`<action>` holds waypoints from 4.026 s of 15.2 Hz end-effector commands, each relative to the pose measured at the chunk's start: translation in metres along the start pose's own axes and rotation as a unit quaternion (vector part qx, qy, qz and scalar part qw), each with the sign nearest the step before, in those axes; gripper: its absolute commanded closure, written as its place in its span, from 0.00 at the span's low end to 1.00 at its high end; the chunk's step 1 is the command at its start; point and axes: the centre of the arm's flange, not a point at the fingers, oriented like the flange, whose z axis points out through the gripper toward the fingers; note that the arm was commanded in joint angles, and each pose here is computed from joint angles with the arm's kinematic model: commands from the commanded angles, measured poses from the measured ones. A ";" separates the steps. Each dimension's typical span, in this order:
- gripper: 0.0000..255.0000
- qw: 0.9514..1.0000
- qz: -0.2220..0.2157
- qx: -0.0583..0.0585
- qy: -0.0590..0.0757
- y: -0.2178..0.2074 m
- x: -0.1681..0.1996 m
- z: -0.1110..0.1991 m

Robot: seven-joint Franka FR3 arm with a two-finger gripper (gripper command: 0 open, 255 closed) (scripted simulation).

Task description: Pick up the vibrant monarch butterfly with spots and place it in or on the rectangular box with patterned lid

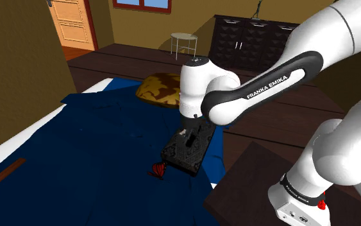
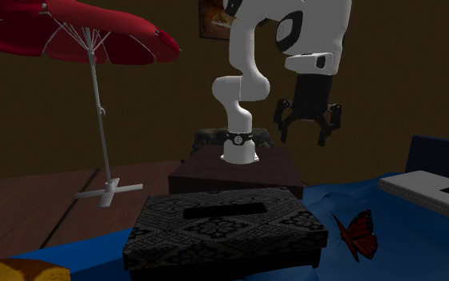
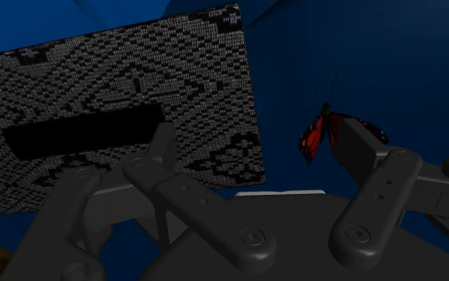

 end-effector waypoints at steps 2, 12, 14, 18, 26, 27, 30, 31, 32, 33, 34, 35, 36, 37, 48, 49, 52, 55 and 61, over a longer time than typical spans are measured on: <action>0.00 1.000 -0.006 -0.008 -0.005 -0.030 0.014 0.030; 0.00 0.999 -0.024 -0.037 -0.023 -0.115 0.048 0.135; 0.00 0.998 -0.028 -0.043 -0.027 -0.132 0.054 0.156; 0.00 0.998 -0.028 -0.044 -0.027 -0.132 0.054 0.173; 0.00 0.998 -0.028 -0.044 -0.027 -0.129 0.053 0.197; 0.00 0.998 -0.028 -0.044 -0.027 -0.129 0.053 0.197; 0.00 0.998 -0.028 -0.044 -0.027 -0.129 0.053 0.197; 1.00 0.998 -0.028 -0.044 -0.027 -0.129 0.053 0.197; 1.00 0.998 -0.028 -0.044 -0.027 -0.129 0.053 0.197; 1.00 0.998 -0.028 -0.044 -0.027 -0.130 0.052 0.197; 1.00 0.998 -0.028 -0.044 -0.027 -0.130 0.053 0.197; 1.00 0.998 -0.028 -0.044 -0.027 -0.129 0.052 0.197; 1.00 0.998 -0.028 -0.044 -0.027 -0.129 0.052 0.197; 1.00 0.998 -0.028 -0.044 -0.027 -0.129 0.052 0.197; 1.00 0.998 -0.028 -0.044 -0.027 -0.125 0.053 0.155; 1.00 0.998 -0.028 -0.044 -0.027 -0.125 0.052 0.150; 1.00 0.998 -0.028 -0.044 -0.027 -0.123 0.052 0.134; 1.00 0.998 -0.028 -0.044 -0.027 -0.122 0.052 0.118; 1.00 0.998 -0.028 -0.044 -0.027 -0.119 0.052 0.087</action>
